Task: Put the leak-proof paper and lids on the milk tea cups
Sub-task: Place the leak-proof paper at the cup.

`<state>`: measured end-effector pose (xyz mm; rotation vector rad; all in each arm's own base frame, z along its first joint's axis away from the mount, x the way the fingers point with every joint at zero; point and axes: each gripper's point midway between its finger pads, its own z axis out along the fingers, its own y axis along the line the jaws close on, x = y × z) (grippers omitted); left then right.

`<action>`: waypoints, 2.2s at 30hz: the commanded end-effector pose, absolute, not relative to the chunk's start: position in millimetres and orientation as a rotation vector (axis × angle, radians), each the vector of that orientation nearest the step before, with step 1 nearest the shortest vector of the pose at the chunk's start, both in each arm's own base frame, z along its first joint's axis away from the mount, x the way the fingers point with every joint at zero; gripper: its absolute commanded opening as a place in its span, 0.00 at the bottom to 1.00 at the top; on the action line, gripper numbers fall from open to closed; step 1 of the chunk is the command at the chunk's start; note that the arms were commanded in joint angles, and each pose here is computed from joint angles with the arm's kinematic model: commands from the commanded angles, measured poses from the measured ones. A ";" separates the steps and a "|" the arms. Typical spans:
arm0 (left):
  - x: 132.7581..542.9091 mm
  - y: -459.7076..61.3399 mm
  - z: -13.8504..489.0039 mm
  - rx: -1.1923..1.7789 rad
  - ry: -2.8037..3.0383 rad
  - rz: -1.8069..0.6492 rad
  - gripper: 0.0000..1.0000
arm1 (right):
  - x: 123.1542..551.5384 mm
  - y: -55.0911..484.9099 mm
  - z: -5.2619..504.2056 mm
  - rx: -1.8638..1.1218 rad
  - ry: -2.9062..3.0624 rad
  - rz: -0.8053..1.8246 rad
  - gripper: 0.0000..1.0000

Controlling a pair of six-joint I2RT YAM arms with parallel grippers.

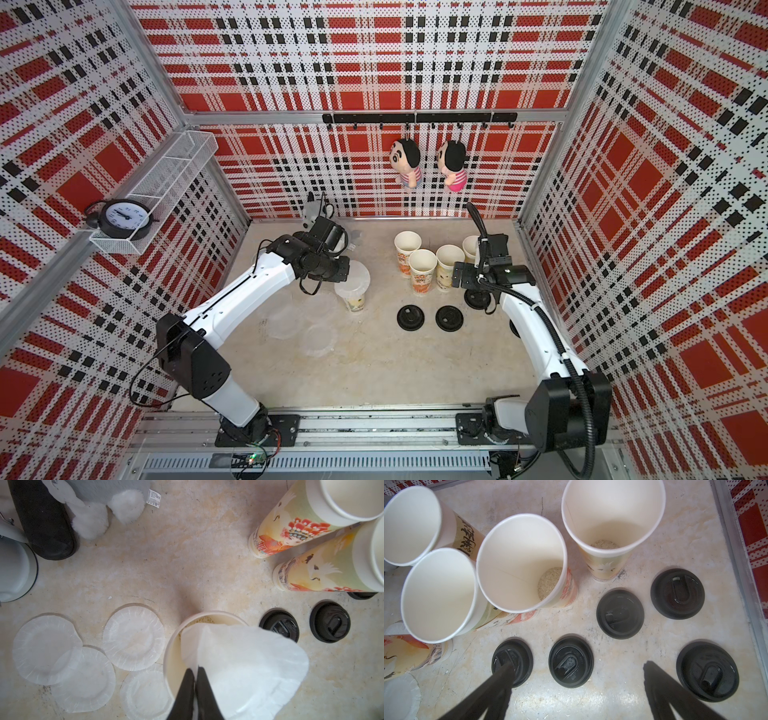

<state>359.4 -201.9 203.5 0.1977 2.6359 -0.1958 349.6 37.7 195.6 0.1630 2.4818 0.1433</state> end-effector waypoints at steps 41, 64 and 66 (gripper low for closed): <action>379.8 -184.2 194.2 0.156 2.609 -0.083 0.46 | 352.6 42.1 190.3 0.137 2.487 0.156 1.00; 391.2 -189.1 274.4 0.114 2.383 -0.225 0.75 | 329.5 19.0 189.5 0.273 2.515 0.053 1.00; 391.7 -187.9 292.8 0.099 2.325 -0.265 0.78 | 325.5 9.5 188.6 0.326 2.523 0.034 1.00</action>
